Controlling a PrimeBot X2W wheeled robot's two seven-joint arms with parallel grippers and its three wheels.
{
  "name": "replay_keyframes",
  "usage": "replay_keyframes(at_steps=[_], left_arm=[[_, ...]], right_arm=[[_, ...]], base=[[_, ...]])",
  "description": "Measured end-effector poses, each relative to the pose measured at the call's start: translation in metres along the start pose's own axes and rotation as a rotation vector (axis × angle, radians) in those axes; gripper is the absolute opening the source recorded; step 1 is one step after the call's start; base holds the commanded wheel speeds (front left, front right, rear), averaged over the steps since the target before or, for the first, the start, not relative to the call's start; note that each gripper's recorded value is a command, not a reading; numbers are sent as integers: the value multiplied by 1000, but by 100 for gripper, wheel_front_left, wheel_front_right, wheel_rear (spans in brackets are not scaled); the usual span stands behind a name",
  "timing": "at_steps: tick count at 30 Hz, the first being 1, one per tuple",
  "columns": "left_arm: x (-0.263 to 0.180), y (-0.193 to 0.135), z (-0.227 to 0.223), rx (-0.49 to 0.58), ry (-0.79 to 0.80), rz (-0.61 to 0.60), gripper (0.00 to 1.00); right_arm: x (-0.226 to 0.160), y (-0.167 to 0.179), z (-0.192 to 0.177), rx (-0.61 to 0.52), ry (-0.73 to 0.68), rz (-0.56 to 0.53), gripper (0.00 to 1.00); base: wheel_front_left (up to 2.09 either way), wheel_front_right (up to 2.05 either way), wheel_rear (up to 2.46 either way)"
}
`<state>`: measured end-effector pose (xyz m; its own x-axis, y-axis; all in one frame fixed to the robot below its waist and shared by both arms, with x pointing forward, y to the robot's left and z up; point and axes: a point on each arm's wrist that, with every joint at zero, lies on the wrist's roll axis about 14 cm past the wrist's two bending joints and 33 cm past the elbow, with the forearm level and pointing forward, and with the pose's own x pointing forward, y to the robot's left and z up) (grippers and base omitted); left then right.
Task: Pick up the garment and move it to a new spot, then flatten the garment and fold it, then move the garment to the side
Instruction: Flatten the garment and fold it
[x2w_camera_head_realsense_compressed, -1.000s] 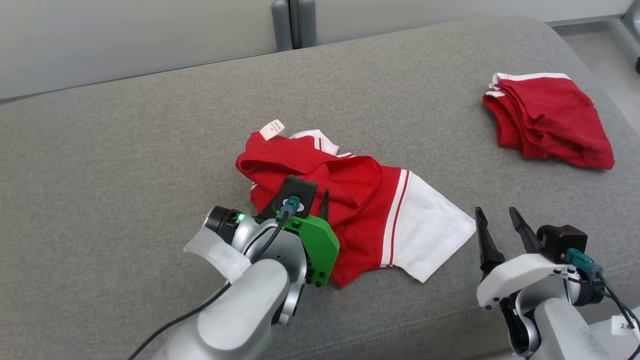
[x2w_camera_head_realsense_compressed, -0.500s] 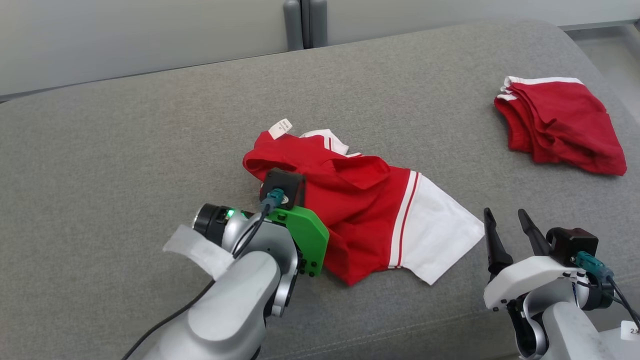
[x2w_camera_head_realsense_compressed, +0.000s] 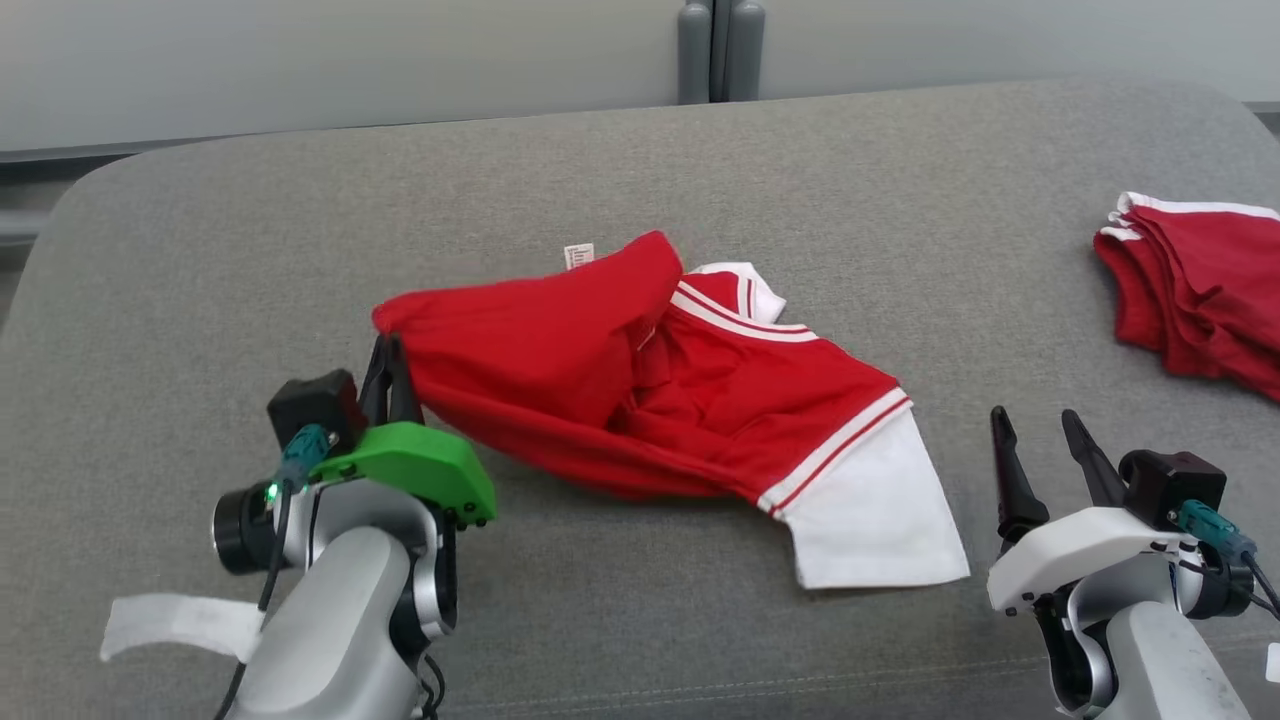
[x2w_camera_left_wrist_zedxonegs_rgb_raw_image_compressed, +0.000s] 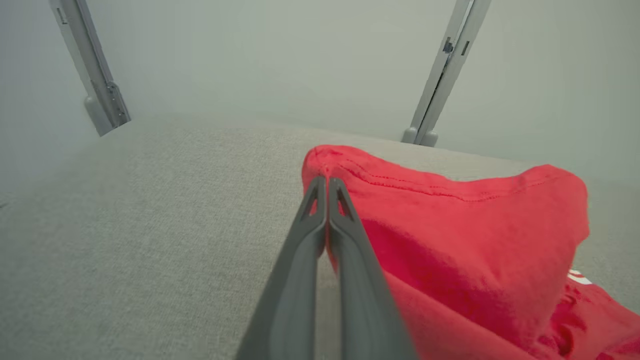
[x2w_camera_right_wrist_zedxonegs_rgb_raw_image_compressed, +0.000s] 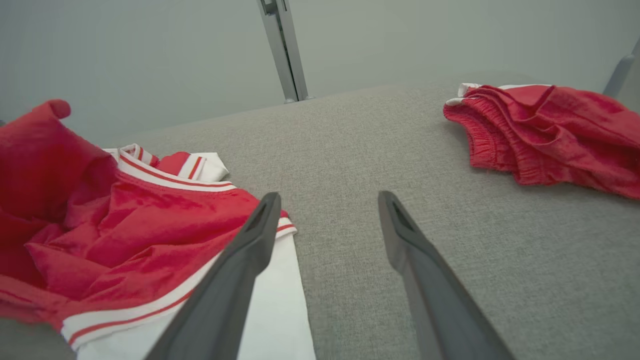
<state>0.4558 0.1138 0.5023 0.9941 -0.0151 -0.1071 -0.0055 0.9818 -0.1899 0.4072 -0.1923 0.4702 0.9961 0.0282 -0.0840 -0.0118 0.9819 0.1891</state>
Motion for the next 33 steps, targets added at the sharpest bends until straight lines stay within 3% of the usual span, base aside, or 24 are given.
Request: replay_keyframes(at_steps=[11, 19, 20, 21, 22, 23, 33], left_arm=[[-61, 78, -75, -73, 183, 221, 0], [-90, 83, -125, -101, 350, 260, 0], [-93, 80, -135, -111, 379, 258, 41], [-93, 81, -136, -109, 382, 259, 46], [-93, 81, -137, -111, 381, 258, 84], [-93, 81, -139, -112, 385, 257, 100], [-103, 115, -126, -82, 333, 316, 100]], right_arm=[[13, 21, -9, 0, 37, 54, 100], [14, 24, -13, -5, 58, 61, 100], [12, 19, -12, -3, 59, 46, 100], [11, 18, -12, -3, 59, 43, 100], [10, 16, -13, -3, 60, 38, 100], [8, 14, -14, -3, 64, 31, 100], [1, 6, -11, -3, 55, 10, 100]], base=[[0, 0, 0], [0, 0, 0], [0, 0, 0], [0, 0, 0], [0, 0, 0], [0, 0, 0], [0, 0, 0]])
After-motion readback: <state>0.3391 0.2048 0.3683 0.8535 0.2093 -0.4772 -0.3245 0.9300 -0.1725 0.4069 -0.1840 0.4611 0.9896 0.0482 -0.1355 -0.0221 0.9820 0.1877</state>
